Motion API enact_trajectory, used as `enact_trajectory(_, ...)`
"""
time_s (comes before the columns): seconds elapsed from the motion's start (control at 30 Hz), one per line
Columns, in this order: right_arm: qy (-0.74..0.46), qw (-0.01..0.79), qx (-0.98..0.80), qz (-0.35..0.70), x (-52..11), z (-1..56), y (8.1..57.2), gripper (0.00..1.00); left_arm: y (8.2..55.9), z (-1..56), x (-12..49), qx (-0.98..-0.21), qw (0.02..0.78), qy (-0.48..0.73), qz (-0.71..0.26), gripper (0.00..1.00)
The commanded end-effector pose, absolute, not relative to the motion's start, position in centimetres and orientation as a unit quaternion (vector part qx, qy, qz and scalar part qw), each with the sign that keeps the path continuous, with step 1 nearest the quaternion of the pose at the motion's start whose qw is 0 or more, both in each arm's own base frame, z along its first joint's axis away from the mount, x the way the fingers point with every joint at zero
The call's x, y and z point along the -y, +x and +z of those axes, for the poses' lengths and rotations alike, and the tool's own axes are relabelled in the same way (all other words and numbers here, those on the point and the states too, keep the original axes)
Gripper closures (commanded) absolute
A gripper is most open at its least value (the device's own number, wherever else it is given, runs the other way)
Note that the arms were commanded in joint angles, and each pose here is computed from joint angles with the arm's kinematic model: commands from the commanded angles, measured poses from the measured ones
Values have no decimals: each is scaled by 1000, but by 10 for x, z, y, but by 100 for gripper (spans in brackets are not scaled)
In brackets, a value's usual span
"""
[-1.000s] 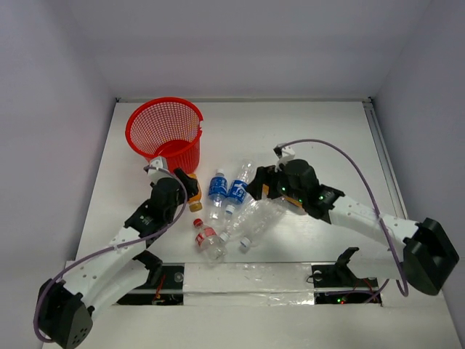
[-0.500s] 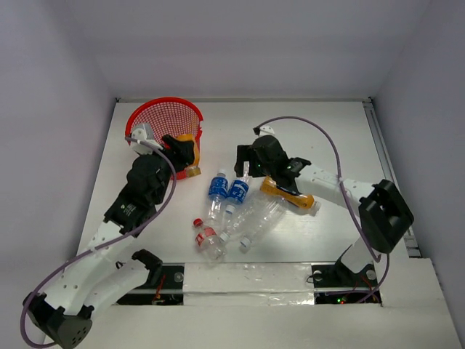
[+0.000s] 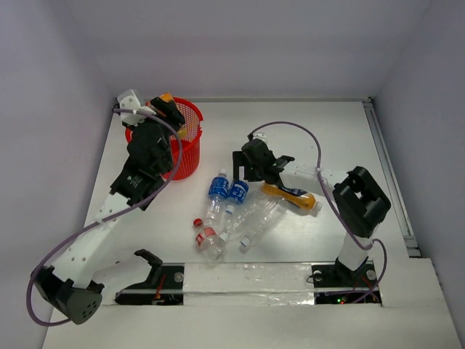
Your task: Put the plastic bottles in the bin
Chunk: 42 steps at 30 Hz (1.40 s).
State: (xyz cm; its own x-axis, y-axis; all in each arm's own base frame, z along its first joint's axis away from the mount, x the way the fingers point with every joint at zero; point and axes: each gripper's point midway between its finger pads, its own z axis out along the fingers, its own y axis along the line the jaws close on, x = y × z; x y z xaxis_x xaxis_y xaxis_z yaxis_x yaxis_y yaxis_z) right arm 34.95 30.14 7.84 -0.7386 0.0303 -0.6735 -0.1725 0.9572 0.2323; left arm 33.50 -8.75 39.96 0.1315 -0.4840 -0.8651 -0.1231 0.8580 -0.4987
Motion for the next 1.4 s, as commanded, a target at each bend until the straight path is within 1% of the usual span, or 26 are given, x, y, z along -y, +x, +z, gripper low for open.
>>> enact_trajectory(0.0,-17,384,-909,163,-316,101,368,0,351,417,69,-616,738,-267,-64,58)
enact_trajectory(0.1,-13,383,-910,162,-318,97,372,2,378,404,57,-629,729,-267,-31,58)
enact_trajectory(0.13,-12,382,-910,163,-319,96,372,4,386,399,57,-635,725,-263,-33,58)
enact_trajectory(0.3,-5,380,-910,167,-322,89,380,6,420,367,42,-663,700,-265,-4,58)
enact_trajectory(0.53,-1,374,-913,163,-320,76,389,9,432,350,29,-666,693,-273,34,57)
enact_trajectory(0.63,-2,373,-913,168,-323,74,390,11,436,340,29,-668,690,-275,40,52)
enact_trajectory(0.7,-2,377,-910,172,-325,77,391,13,440,333,27,-672,685,-277,42,43)
enact_trajectory(0.73,-2,377,-910,172,-325,77,391,16,441,331,28,-674,684,-276,42,38)
enact_trajectory(0.77,0,381,-908,175,-325,81,392,18,442,327,28,-678,680,-276,43,31)
enact_trajectory(0.87,7,399,-898,187,-325,94,394,26,443,328,31,-680,680,-273,35,24)
enact_trajectory(0.93,12,409,-892,190,-324,103,396,31,442,332,33,-678,682,-272,28,21)
enact_trajectory(1.07,24,436,-877,201,-319,127,397,34,436,342,35,-672,689,-272,10,20)
enact_trajectory(1.1,28,450,-867,212,-319,142,398,35,435,344,36,-670,690,-273,2,20)
enact_trajectory(1.17,34,463,-860,213,-314,152,396,35,429,350,43,-671,692,-266,-27,20)
enact_trajectory(1.27,49,502,-833,228,-307,189,399,36,417,352,57,-672,690,-255,-87,24)
enact_trajectory(1.3,50,511,-827,231,-305,199,399,36,411,351,72,-675,688,-243,-109,27)
enact_trajectory(1.37,55,530,-812,240,-300,224,397,36,395,341,88,-680,682,-228,-140,30)
